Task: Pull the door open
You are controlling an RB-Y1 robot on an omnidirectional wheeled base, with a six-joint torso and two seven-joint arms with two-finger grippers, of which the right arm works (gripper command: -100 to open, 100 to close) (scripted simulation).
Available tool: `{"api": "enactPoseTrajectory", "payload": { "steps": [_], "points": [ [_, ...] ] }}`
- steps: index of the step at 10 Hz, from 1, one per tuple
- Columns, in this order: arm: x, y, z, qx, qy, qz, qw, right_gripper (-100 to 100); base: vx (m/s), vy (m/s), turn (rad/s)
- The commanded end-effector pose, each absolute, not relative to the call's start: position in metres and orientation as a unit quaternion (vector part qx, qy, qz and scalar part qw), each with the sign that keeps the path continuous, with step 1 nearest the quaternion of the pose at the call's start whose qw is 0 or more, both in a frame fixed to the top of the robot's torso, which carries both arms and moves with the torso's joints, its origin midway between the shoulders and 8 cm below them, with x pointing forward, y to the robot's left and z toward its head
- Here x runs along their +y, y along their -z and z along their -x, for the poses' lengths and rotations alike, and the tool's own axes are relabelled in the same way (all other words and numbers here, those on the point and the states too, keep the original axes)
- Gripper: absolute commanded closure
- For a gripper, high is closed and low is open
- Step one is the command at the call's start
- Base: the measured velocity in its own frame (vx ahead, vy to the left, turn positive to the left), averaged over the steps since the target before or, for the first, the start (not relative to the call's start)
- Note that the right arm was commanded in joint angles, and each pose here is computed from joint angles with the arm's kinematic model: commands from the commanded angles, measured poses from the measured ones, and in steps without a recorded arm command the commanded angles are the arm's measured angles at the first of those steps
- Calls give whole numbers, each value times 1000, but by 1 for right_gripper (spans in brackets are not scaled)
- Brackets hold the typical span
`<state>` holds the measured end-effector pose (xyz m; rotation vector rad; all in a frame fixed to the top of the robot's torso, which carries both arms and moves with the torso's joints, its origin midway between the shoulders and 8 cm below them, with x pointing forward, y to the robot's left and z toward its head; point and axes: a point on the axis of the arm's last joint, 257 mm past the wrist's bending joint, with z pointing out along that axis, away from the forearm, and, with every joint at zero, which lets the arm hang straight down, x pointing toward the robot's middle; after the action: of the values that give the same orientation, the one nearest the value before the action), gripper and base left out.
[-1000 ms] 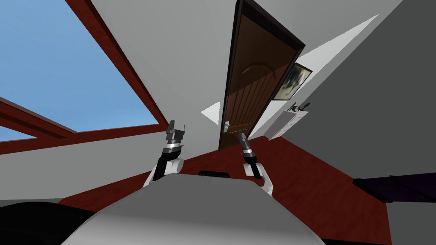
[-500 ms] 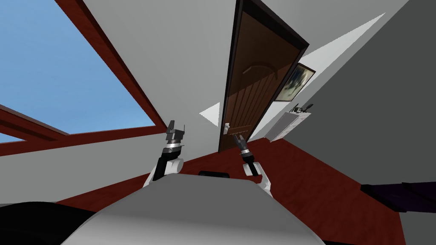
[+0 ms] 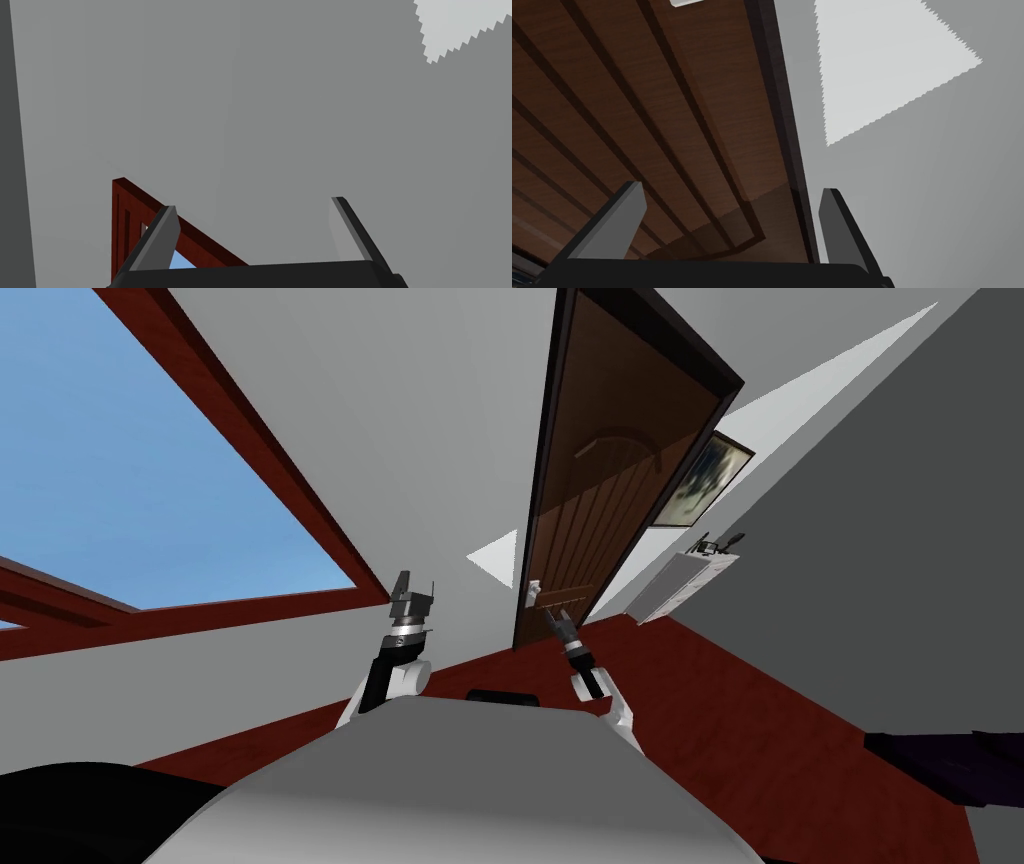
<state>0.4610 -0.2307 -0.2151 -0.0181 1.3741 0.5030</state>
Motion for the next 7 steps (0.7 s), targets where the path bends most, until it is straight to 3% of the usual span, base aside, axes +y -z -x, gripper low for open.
{"api": "enactPoseTrajectory", "payload": {
  "steps": [1,7],
  "points": [
    [-229,230,-465,643,-207,31,736,-100,108,-20,15],
    [-235,277,-472,683,-146,95,710,-100,97,-11,12]
  ]
}}
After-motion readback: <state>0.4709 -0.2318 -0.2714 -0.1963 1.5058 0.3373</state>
